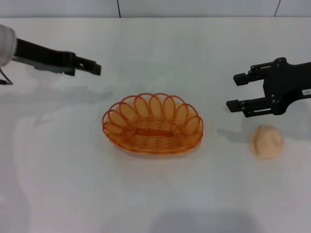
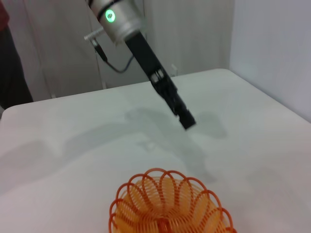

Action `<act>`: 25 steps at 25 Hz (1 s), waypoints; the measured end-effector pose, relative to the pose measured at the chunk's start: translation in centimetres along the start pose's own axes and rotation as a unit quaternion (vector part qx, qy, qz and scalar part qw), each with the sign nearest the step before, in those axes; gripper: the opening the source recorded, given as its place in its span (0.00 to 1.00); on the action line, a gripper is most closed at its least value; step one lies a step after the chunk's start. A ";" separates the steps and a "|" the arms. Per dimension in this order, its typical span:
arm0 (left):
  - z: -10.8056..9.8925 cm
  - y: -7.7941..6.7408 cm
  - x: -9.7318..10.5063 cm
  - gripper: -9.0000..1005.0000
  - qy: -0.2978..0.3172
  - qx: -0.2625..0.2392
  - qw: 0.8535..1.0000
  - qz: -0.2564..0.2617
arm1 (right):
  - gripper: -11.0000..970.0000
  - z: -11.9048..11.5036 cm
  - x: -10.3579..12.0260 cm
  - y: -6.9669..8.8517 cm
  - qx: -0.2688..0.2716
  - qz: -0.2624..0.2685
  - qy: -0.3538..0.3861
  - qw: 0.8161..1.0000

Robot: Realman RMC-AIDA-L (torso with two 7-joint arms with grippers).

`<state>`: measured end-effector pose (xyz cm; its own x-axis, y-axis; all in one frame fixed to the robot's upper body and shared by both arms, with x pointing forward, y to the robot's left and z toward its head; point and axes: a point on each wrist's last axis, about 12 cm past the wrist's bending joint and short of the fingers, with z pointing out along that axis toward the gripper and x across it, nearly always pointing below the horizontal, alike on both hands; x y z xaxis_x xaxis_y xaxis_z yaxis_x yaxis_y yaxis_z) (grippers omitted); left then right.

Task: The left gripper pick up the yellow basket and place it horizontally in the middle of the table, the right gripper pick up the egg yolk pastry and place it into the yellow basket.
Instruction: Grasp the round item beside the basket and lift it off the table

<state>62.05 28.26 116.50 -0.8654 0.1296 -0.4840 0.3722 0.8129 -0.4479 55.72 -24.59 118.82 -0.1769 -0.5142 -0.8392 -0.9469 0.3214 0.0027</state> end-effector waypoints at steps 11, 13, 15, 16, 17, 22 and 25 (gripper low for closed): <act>-4.0 0.7 0.1 0.87 -0.058 0.005 0.997 0.052 | 0.69 -1.3 0.8 -0.2 0.022 0.043 0.026 0.999; -4.6 0.6 0.0 0.87 -0.062 0.007 0.996 0.058 | 0.69 -1.6 1.0 -0.3 0.031 0.055 0.042 0.997; -5.1 0.5 0.0 0.88 -0.066 0.004 0.996 0.064 | 0.69 -1.9 1.2 -0.2 0.040 0.066 0.062 0.995; -5.2 0.5 0.0 0.88 -0.068 0.003 0.995 0.066 | 0.69 -1.9 1.2 -0.2 0.043 0.068 0.067 0.995; -5.4 0.5 -0.1 0.88 -0.070 0.001 0.995 0.068 | 0.70 -2.0 1.4 -0.2 0.046 0.073 0.077 0.993; -5.5 0.6 -0.1 0.87 -0.073 -0.002 0.994 0.080 | 0.70 -1.6 1.7 -0.1 0.048 0.089 0.111 0.989; -5.5 0.6 -0.1 0.87 -0.076 -0.003 0.994 0.083 | 0.70 -1.2 1.8 0.0 0.048 0.093 0.129 0.986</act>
<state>60.52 31.87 120.36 -0.7321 0.1749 -0.6583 0.5029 0.7906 -0.3493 55.11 -26.54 117.96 -0.4193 -0.6202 -0.6630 -0.8640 0.4968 0.0817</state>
